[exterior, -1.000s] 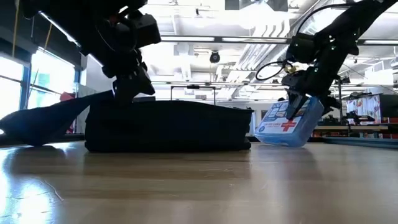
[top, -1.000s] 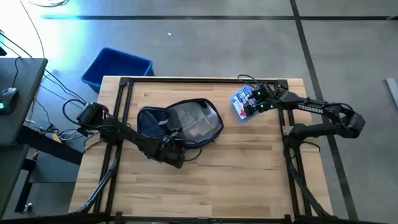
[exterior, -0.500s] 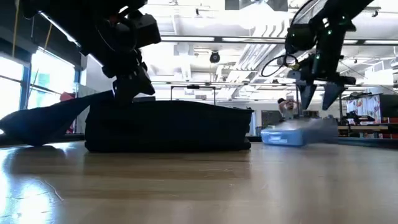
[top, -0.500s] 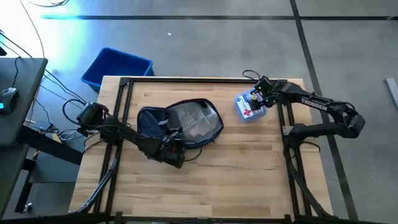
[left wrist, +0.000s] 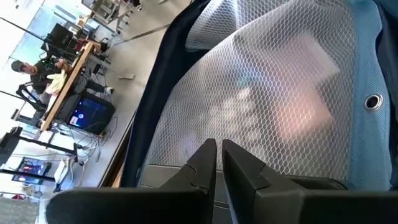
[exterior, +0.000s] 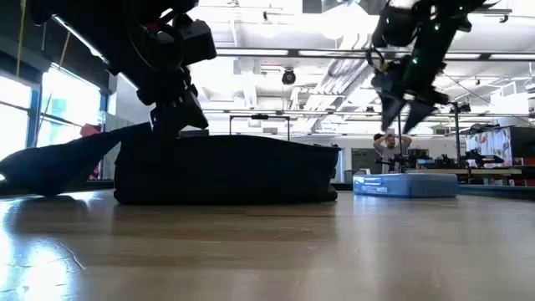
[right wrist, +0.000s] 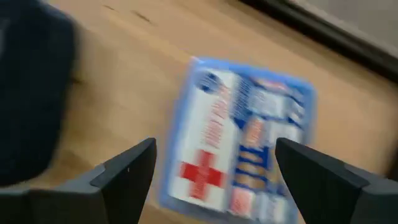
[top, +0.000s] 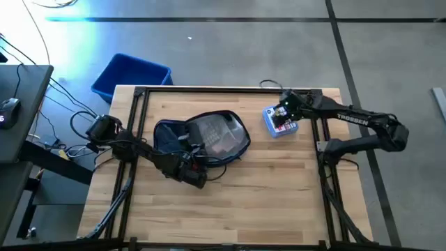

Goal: Unpack backpack
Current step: Remove the black pill organizer from the backpack

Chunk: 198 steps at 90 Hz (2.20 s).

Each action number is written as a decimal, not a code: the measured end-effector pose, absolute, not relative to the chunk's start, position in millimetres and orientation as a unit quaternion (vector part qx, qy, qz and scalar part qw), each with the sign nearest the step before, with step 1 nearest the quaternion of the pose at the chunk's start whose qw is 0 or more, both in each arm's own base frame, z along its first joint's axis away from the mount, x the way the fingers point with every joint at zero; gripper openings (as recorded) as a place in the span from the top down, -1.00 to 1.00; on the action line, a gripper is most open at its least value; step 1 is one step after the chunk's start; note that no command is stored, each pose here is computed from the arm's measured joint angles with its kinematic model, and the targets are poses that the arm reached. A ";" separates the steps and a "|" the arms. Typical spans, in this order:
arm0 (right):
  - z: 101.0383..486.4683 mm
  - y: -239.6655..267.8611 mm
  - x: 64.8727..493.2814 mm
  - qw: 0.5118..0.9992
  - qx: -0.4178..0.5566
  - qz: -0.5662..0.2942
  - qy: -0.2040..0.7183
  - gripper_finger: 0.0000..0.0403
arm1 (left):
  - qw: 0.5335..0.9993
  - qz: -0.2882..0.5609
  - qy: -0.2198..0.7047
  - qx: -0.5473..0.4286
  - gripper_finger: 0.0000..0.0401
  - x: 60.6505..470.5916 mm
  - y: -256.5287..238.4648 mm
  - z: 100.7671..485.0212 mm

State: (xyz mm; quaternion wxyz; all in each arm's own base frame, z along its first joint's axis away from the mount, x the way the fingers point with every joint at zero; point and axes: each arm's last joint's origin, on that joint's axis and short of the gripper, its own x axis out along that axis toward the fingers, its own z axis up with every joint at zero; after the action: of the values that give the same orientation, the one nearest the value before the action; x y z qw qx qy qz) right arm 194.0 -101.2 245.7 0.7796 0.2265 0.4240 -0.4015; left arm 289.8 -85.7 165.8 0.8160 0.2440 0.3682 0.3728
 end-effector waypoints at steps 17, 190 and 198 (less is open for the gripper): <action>256.2 -70.0 224.7 0.858 0.159 -0.333 0.358 -0.56 | 0.826 0.372 0.342 0.251 0.97 283.1 -95.2 177.9; 199.2 -49.2 467.5 0.892 0.208 -0.110 0.387 -0.51 | 0.895 0.351 0.271 -0.037 0.97 149.2 -67.1 150.7; 197.7 -50.3 465.7 0.888 0.206 -0.095 0.399 -0.51 | 0.878 0.361 0.308 -0.060 0.97 144.3 -57.0 137.7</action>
State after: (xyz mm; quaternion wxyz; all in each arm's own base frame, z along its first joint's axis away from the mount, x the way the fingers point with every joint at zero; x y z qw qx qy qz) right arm 465.7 -50.3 197.7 0.8884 0.2061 0.3991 -0.0948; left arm 144.3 -57.0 137.7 0.8782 -0.0603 0.3079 0.3611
